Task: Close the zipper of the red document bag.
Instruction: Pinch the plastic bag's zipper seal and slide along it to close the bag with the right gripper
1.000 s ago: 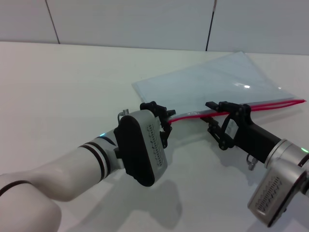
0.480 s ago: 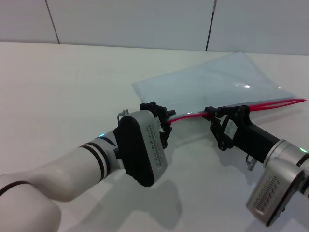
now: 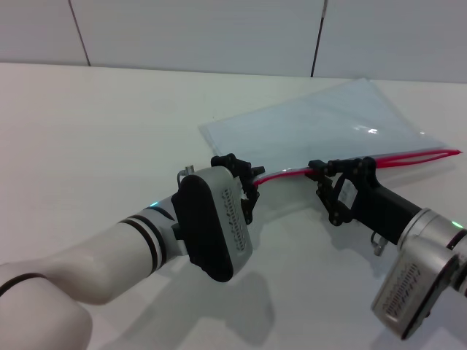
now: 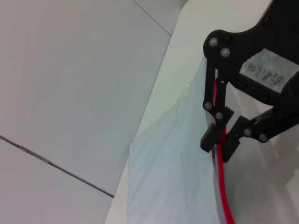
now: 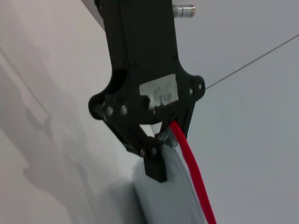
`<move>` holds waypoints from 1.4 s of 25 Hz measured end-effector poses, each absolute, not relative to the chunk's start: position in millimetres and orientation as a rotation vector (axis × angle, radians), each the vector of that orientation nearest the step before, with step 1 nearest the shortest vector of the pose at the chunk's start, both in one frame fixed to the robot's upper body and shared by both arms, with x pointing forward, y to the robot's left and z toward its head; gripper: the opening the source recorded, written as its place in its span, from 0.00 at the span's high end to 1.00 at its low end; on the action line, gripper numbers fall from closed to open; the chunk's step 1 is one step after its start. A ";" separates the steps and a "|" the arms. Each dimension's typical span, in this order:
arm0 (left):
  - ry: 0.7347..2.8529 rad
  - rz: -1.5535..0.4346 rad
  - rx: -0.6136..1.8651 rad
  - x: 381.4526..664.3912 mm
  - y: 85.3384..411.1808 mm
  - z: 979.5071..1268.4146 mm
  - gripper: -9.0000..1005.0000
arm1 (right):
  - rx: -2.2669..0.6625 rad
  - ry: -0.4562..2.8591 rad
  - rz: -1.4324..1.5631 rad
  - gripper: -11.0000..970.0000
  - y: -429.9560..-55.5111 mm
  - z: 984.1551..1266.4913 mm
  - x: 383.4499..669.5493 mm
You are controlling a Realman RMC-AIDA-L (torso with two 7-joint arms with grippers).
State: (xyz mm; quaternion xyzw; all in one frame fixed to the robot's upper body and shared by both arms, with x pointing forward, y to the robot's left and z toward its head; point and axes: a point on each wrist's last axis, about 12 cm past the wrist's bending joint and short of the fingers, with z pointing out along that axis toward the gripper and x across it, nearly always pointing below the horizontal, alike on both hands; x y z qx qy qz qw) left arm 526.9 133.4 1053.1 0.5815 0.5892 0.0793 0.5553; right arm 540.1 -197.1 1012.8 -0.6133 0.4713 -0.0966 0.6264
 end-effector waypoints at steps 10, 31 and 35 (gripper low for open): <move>1.393 0.187 1.373 526.6 133.8 1052.8 0.82 | -1.322 1.229 -0.361 0.91 -229.0 1010.9 553.8; 1.407 0.180 1.385 521.6 134.2 1046.8 0.79 | -1.008 1.495 -0.608 0.90 -294.5 1015.4 569.1; 1.413 0.182 1.353 522.8 136.4 1048.1 0.78 | -0.959 1.494 -0.562 0.90 -280.8 1015.3 567.7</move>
